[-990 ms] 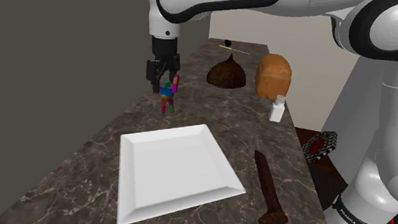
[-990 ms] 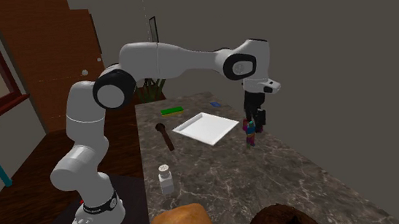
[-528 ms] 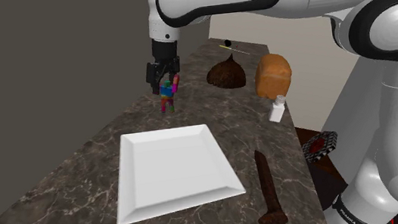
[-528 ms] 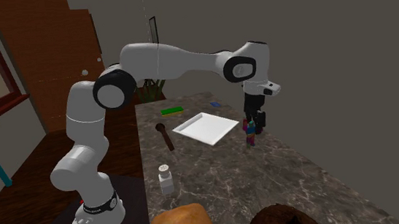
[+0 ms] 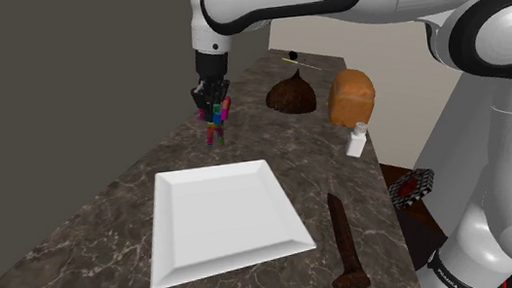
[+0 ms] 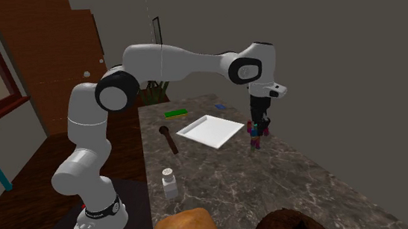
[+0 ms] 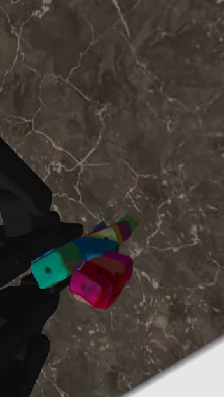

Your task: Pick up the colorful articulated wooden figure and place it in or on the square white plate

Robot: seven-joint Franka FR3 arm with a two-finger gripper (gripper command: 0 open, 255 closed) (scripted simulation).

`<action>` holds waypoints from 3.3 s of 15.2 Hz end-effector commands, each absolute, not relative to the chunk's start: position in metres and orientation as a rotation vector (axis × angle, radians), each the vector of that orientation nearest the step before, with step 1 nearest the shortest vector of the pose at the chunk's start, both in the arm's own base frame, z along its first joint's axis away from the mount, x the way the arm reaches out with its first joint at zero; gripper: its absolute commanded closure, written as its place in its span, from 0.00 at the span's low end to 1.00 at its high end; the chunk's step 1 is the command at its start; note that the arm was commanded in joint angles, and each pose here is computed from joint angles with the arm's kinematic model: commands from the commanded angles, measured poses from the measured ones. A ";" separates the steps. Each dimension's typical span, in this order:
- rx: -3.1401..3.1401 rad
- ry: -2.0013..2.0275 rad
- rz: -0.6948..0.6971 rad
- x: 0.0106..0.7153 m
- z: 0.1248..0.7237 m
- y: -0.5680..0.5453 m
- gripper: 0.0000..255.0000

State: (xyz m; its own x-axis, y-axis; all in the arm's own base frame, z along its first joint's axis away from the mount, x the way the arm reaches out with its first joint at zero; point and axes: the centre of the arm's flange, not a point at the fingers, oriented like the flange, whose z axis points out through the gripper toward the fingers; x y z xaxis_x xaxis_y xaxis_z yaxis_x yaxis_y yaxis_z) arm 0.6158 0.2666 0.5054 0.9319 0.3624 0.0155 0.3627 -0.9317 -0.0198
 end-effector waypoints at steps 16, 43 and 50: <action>-3.065 -0.576 -0.018 0.616 0.574 0.267 1.00; -3.065 -0.576 -0.018 0.385 0.602 0.389 1.00; -3.065 -0.576 -0.018 0.385 0.565 0.389 1.00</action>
State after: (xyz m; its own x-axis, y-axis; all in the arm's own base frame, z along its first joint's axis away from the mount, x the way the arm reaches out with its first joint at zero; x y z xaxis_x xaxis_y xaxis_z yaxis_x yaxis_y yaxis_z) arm 0.3850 0.3894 0.5703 0.9318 0.3627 0.0148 0.3630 -0.9316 -0.0199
